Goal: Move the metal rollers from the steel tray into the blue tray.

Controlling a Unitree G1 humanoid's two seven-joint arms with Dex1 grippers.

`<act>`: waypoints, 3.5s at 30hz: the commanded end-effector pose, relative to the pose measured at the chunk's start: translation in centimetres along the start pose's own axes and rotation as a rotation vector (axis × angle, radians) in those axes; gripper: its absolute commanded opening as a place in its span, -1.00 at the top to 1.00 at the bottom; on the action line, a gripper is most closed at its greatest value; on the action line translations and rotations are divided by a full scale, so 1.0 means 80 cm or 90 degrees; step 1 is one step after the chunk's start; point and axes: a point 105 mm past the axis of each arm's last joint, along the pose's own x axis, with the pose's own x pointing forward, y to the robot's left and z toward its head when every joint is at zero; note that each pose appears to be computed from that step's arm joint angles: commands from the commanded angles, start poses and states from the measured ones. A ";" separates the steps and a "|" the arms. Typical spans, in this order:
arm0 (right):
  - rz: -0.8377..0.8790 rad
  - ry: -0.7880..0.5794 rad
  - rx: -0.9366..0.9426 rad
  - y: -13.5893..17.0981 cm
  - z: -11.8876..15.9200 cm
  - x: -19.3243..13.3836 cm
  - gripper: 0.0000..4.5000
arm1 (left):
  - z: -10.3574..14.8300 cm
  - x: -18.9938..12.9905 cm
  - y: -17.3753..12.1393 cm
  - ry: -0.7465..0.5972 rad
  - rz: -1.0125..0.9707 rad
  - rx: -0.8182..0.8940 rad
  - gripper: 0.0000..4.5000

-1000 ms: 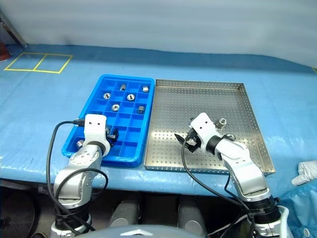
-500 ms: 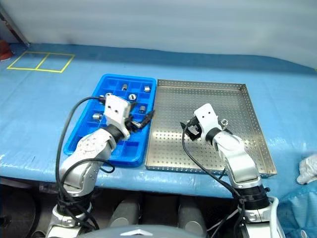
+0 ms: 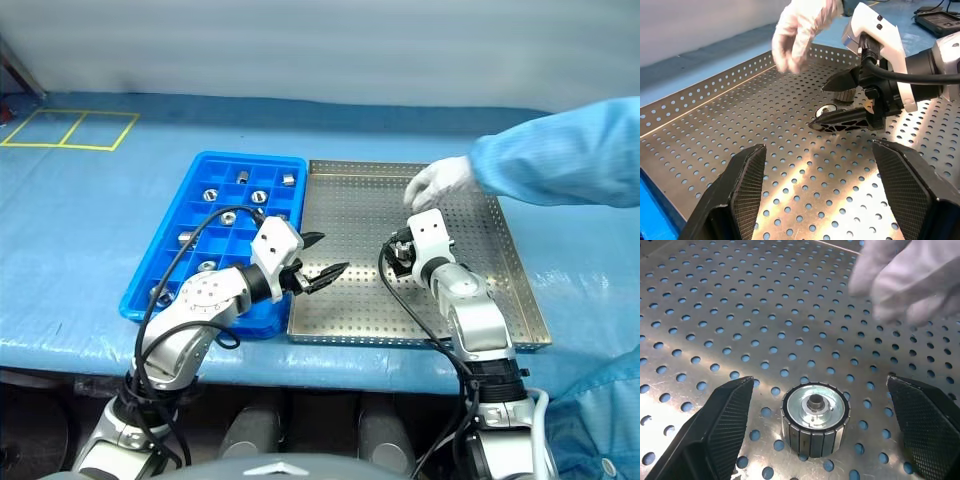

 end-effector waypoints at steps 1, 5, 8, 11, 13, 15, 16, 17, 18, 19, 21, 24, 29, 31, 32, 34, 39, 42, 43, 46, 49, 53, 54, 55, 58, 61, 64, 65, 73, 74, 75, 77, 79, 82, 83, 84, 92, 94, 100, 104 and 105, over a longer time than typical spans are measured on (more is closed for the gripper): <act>-0.014 -0.021 -0.002 -0.006 0.012 0.001 -1.00 | 0.012 -0.003 -0.002 -0.029 0.001 0.006 -0.63; -0.012 -0.022 0.000 -0.005 0.013 0.002 -1.00 | 0.009 -0.004 -0.004 -0.026 0.003 0.002 -0.63; -0.011 -0.022 -0.001 -0.005 0.013 0.001 -1.00 | 0.007 -0.004 -0.003 -0.024 0.006 0.000 -0.63; -0.011 -0.023 -0.002 -0.006 0.013 0.000 -1.00 | 0.007 -0.005 -0.002 -0.023 0.008 -0.001 -0.63; -0.011 -0.024 -0.001 -0.006 0.014 -0.001 -1.00 | 0.006 -0.006 0.001 -0.020 0.014 -0.001 -0.63; -0.005 -0.025 -0.002 -0.003 0.014 -0.003 -1.00 | 0.004 -0.009 0.006 -0.015 0.025 -0.002 -0.63; 0.001 -0.026 -0.004 -0.001 0.014 -0.004 -1.00 | 0.004 -0.011 0.008 -0.014 0.030 -0.002 -0.63; 0.012 -0.029 -0.009 0.003 0.016 -0.006 -1.00 | 0.003 -0.014 0.012 -0.011 0.038 -0.003 -0.63; 0.021 -0.033 -0.013 0.006 0.017 -0.008 -1.00 | 0.002 -0.018 0.016 -0.009 0.048 -0.003 -0.63; 0.029 -0.036 -0.018 0.009 0.019 -0.010 -1.00 | 0.001 -0.022 0.022 -0.006 0.062 -0.005 -0.63; 0.032 -0.041 -0.020 0.011 0.021 -0.012 -1.00 | -0.002 -0.030 0.035 -0.001 0.095 -0.009 -0.63; 0.036 -0.049 -0.018 0.014 0.025 -0.015 -1.00 | -0.009 -0.041 0.050 0.010 0.135 -0.017 -0.63; 0.082 -0.074 -0.007 0.032 0.037 -0.017 -1.00 | -0.017 -0.049 0.052 0.025 0.147 -0.021 -0.63; 0.133 -0.083 -0.003 0.050 0.042 -0.022 -1.00 | -0.017 -0.049 0.051 0.025 0.148 -0.023 -0.63; 0.162 -0.084 -0.008 0.060 0.042 -0.026 -1.00 | -0.018 -0.050 0.051 0.025 0.149 -0.023 -0.63; 0.216 -0.073 -0.026 0.079 0.038 -0.036 -1.00 | -0.017 -0.050 0.050 0.024 0.148 -0.024 -0.63; 0.259 -0.021 -0.045 0.101 0.012 -0.050 -1.00 | -0.019 -0.050 0.047 0.024 0.139 -0.025 -0.63; 0.260 0.000 -0.034 0.104 0.001 -0.051 -1.00 | -0.020 -0.049 0.046 0.025 0.137 -0.025 -0.63; 0.258 0.005 -0.031 0.104 -0.001 -0.050 -1.00 | -0.020 -0.049 0.046 0.025 0.136 -0.025 -0.63; 0.245 0.024 -0.029 0.103 -0.009 -0.044 -0.92 | -0.019 -0.047 0.045 0.024 0.134 -0.024 -0.64; 0.240 0.021 -0.029 0.103 -0.008 -0.042 -0.59 | -0.019 -0.048 0.046 0.025 0.135 -0.024 -0.64; 0.243 0.009 -0.030 0.105 -0.001 -0.042 0.01 | -0.021 -0.052 0.048 0.029 0.142 -0.024 -0.64; 0.241 0.008 -0.034 0.104 0.000 -0.042 0.15 | -0.022 -0.052 0.048 0.030 0.144 -0.025 -0.64; 0.237 0.004 -0.039 0.103 0.003 -0.042 0.18 | -0.023 -0.053 0.048 0.031 0.145 -0.027 -0.64; 0.231 -0.022 -0.051 0.101 0.018 -0.041 0.18 | -0.025 -0.059 0.050 0.034 0.158 -0.032 -0.64; 0.243 -0.064 -0.065 0.105 0.042 -0.040 0.18 | -0.025 -0.073 0.056 0.037 0.193 -0.036 -0.64; 0.276 -0.105 -0.085 0.120 0.070 -0.034 0.18 | -0.025 -0.094 0.067 0.039 0.254 -0.045 -0.64; 0.291 -0.118 -0.091 0.128 0.079 -0.031 0.18 | -0.025 -0.103 0.070 0.043 0.275 -0.045 -0.64; 0.431 -0.195 -0.142 0.206 0.132 -0.002 0.18 | -0.030 -0.157 0.081 0.075 0.382 -0.049 -0.64; 0.441 -0.196 -0.149 0.213 0.134 0.002 0.18 | -0.031 -0.161 0.079 0.077 0.387 -0.052 -0.64; 0.455 -0.197 -0.156 0.221 0.137 0.005 0.18 | -0.033 -0.164 0.077 0.079 0.390 -0.055 -0.64; 0.482 -0.202 -0.152 0.234 0.143 0.011 0.18 | -0.035 -0.168 0.071 0.080 0.392 -0.062 -0.64; 0.493 -0.202 -0.156 0.242 0.145 0.020 0.18 | -0.038 -0.169 0.067 0.083 0.396 -0.070 -0.64; 0.496 -0.193 -0.162 0.246 0.142 0.033 0.18 | -0.040 -0.168 0.062 0.081 0.397 -0.076 -0.64; 0.497 -0.190 -0.162 0.246 0.142 0.036 0.18 | -0.039 -0.168 0.060 0.080 0.396 -0.078 -0.64; 0.498 -0.187 -0.162 0.247 0.141 0.039 0.18 | -0.040 -0.168 0.059 0.079 0.396 -0.079 -0.64; 0.482 -0.160 -0.146 0.237 0.133 0.059 -0.14 | -0.041 -0.163 0.058 0.077 0.391 -0.084 -0.64; 0.470 -0.187 -0.145 0.233 0.140 0.056 -0.40 | -0.041 -0.159 0.057 0.075 0.381 -0.087 -0.64; 0.426 -0.251 -0.131 0.205 0.158 0.034 -0.81 | -0.035 -0.134 0.048 0.051 0.326 -0.092 -0.64; 0.257 -0.241 -0.158 0.126 0.143 0.017 -0.81 | -0.015 -0.095 0.039 -0.011 0.262 -0.100 -0.64; 0.210 -0.228 -0.164 0.105 0.137 0.014 -0.81 | -0.010 -0.087 0.038 -0.024 0.250 -0.102 -0.64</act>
